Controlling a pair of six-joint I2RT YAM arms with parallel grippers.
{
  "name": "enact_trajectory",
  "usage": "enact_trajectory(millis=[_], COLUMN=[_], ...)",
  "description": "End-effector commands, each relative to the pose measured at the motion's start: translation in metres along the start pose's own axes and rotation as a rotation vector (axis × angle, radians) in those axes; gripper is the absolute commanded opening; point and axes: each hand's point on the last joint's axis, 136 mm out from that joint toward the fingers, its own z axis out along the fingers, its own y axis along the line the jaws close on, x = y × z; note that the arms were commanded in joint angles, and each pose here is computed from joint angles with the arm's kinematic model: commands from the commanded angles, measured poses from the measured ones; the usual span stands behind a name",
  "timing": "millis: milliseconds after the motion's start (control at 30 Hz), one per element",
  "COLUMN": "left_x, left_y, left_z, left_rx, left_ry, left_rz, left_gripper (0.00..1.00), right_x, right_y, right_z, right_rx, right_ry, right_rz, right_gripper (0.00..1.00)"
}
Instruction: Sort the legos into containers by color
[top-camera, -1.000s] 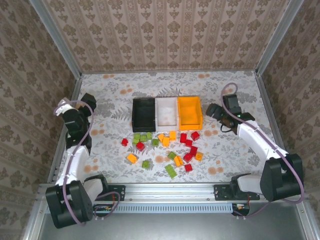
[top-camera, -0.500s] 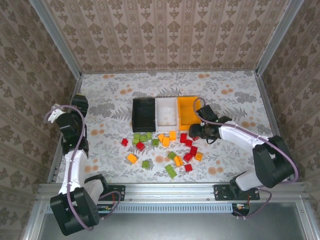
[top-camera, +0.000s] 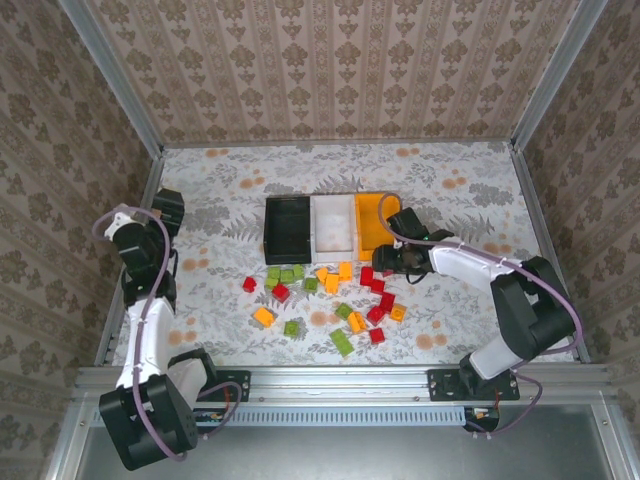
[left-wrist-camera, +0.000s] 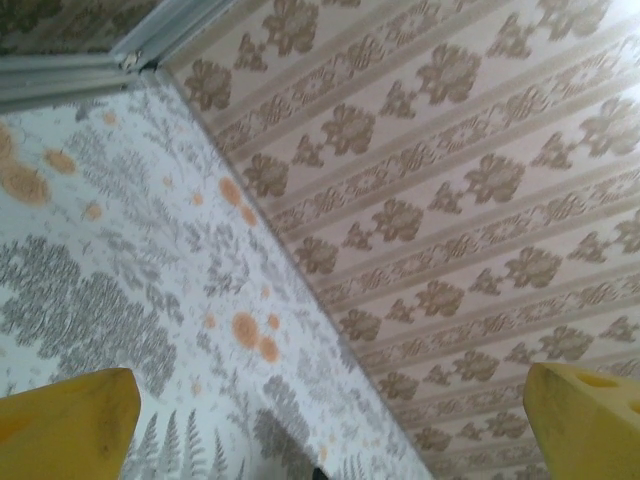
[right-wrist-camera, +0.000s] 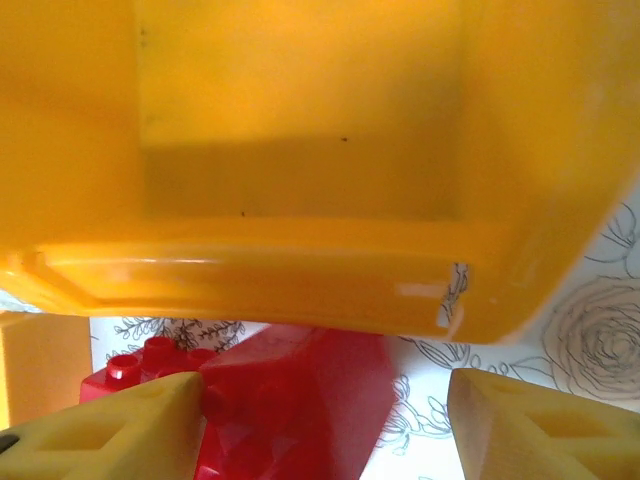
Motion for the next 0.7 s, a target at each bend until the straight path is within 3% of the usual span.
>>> enact_trajectory(millis=[0,167,667], left_x=[0.017,0.052,0.125], left_y=[-0.021,-0.038,-0.051], left_z=[-0.005,-0.009,-0.024], left_rx=[0.001,0.029,0.033], left_ry=[0.108,0.23,0.422], left_rz=[0.096,0.17,0.349], left_gripper=[1.0,1.0,1.0], right_x=[0.017,0.014,0.025], right_y=[-0.005,0.005,-0.016], right_z=[0.011,0.007,0.023], right_rx=[0.028,0.005,0.121], right_ry=[0.069,0.043,0.081], right_rz=[-0.026,-0.05,-0.009], right_gripper=[0.66,0.72,0.61])
